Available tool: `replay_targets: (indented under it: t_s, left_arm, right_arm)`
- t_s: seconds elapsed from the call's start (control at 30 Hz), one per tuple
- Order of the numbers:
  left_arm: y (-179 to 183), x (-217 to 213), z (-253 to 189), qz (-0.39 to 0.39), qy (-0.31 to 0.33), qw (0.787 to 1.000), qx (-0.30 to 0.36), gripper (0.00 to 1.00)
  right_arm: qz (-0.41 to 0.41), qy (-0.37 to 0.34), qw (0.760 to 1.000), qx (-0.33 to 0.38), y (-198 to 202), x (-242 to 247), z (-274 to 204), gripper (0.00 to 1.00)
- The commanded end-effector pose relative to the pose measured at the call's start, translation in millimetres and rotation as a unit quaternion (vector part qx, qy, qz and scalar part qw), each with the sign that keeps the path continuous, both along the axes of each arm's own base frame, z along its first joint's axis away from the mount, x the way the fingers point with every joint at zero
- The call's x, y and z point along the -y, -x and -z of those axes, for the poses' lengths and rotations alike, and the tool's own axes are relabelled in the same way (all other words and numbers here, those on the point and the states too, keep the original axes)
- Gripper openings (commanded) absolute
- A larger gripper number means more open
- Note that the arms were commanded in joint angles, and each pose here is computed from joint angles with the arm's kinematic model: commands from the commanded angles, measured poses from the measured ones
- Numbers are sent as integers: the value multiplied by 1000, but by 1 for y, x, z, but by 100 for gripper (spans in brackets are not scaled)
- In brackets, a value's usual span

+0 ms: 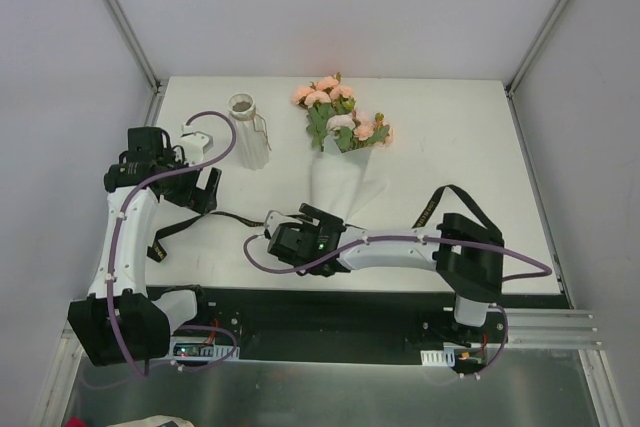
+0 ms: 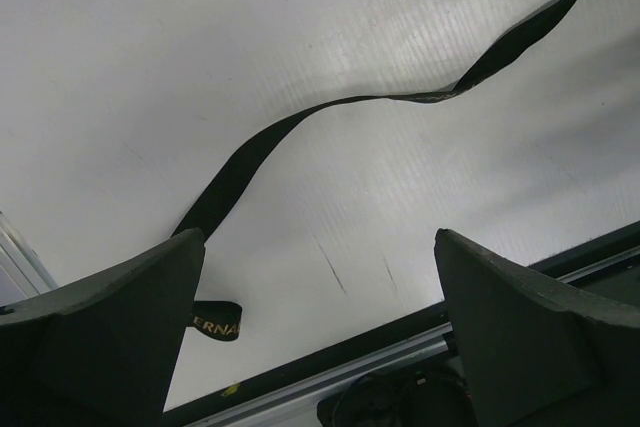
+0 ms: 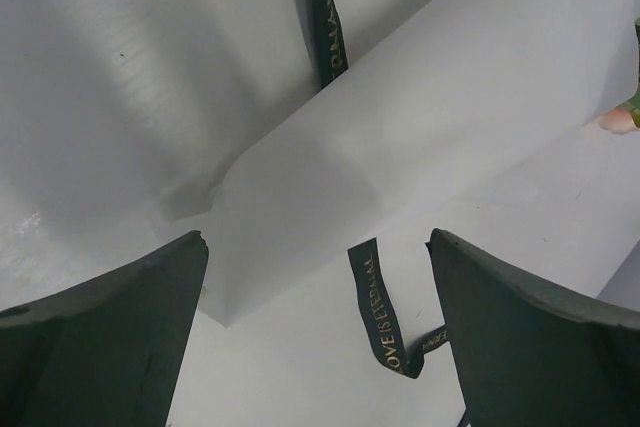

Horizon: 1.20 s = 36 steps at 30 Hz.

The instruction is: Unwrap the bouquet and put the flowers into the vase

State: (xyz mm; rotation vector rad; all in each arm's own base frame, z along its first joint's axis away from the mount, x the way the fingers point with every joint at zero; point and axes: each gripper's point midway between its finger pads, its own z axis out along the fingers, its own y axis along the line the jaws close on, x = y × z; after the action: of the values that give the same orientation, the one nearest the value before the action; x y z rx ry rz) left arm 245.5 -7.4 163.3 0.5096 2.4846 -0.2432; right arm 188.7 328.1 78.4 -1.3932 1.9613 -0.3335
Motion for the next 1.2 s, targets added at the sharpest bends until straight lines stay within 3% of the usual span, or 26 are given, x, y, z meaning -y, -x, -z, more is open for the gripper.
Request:
replay_targets:
  t_s: [0.0,0.47,0.53,0.63,0.67,0.77,0.93,1.0,1.07,1.17]
  left_arm:
    - [-1,7,-5,10,9,1000,21,99]
    - [-3,-1,-6,-1,-12,999,35,99]
    - [-3,0,-5,-1,-9,999,34,99]
    - [-4,1,-6,-1,-5,999,35,96]
    - [-4,1,-6,-1,-6,999,35,94]
    - [-6,0,-7,-2,-6,999,38,92]
    - [-7,0,-8,-6,-5,999,41,93]
    - [-7,-1,-9,-8,-6,999,42,93]
    - [-7,-1,-10,-9,-7,999,45,93]
    - [-8,-1,-10,-10,-7,999,47,93]
  right_arm:
    - [12,13,999,33,-14,-7,-6,96]
    - [26,36,997,65,-24,5,10,99]
    - [26,38,996,74,-26,7,8,93]
    - [32,24,996,78,-26,7,5,74]
    - [35,12,996,81,-27,7,0,62]
    - [45,-13,994,98,-30,9,-13,55]
    - [71,-59,985,146,-44,14,-49,54]
    - [81,-76,982,153,-49,17,-59,45]
    - [97,-105,977,158,-55,24,-76,28]
    - [106,-144,971,161,-56,30,-94,21]
